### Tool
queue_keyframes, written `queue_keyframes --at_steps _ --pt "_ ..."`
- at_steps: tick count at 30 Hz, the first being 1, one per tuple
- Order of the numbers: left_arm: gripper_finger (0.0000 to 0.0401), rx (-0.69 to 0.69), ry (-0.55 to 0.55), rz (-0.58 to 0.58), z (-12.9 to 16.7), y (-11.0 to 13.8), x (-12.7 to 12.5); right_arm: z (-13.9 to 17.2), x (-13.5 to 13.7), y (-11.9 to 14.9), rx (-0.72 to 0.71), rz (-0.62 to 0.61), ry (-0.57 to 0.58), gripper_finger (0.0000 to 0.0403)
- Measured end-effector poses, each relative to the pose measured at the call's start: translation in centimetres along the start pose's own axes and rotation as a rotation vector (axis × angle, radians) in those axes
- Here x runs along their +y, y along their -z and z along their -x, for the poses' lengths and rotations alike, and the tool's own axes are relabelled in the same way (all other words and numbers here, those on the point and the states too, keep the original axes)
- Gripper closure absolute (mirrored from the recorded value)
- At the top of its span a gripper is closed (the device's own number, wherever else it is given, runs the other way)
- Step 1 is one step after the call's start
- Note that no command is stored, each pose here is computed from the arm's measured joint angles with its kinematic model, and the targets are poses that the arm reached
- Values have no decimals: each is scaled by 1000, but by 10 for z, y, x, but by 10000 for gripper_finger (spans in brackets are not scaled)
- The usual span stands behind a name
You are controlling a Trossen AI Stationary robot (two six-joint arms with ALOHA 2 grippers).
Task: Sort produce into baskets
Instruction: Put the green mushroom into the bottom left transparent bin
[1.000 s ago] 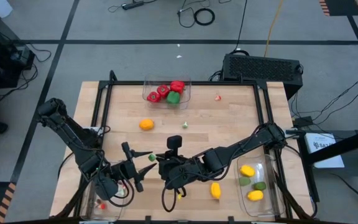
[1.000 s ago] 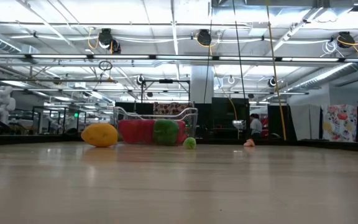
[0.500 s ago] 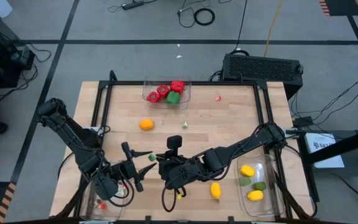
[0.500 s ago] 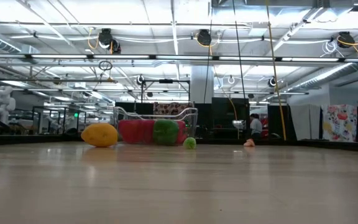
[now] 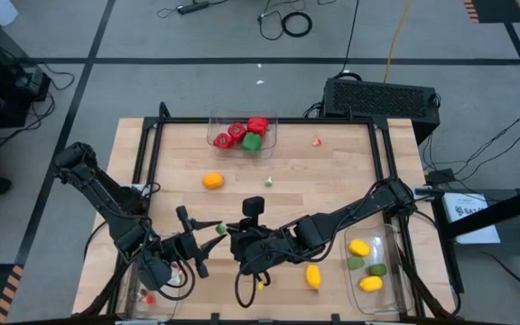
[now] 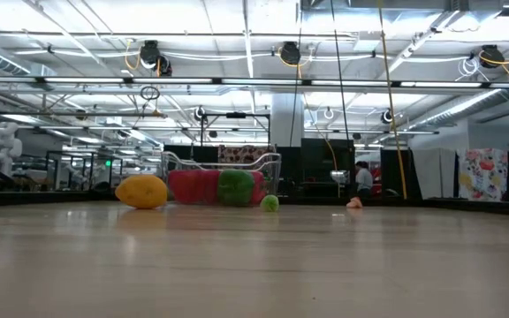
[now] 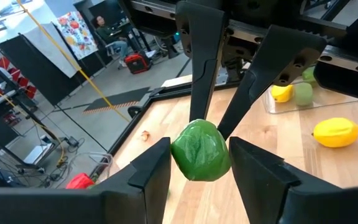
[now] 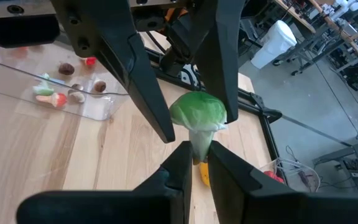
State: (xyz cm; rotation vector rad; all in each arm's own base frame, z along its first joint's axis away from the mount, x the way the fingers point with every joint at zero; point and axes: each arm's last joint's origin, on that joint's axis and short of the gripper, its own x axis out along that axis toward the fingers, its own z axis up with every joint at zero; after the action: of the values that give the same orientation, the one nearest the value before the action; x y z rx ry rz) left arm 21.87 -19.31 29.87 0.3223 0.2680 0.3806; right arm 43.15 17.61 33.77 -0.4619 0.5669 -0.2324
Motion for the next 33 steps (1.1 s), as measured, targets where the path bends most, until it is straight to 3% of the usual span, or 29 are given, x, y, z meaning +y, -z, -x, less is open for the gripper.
queue_keyframes --at_steps 8,18,22,25,29,33 --pt "235 0 1 -1 0 0 0 6 7 -1 -9 18 -9 348" --pt "235 4 4 -8 0 1 0 9 11 -1 -13 18 -16 223" --pt "235 20 62 8 0 2 -2 11 14 14 119 8 -59 192" --pt "235 71 152 12 1 8 -4 18 21 29 243 17 -101 182" --pt "235 170 212 37 -2 22 -2 25 27 30 257 -20 -116 183" --pt "235 262 236 91 -15 45 -2 37 37 34 288 18 -132 189"
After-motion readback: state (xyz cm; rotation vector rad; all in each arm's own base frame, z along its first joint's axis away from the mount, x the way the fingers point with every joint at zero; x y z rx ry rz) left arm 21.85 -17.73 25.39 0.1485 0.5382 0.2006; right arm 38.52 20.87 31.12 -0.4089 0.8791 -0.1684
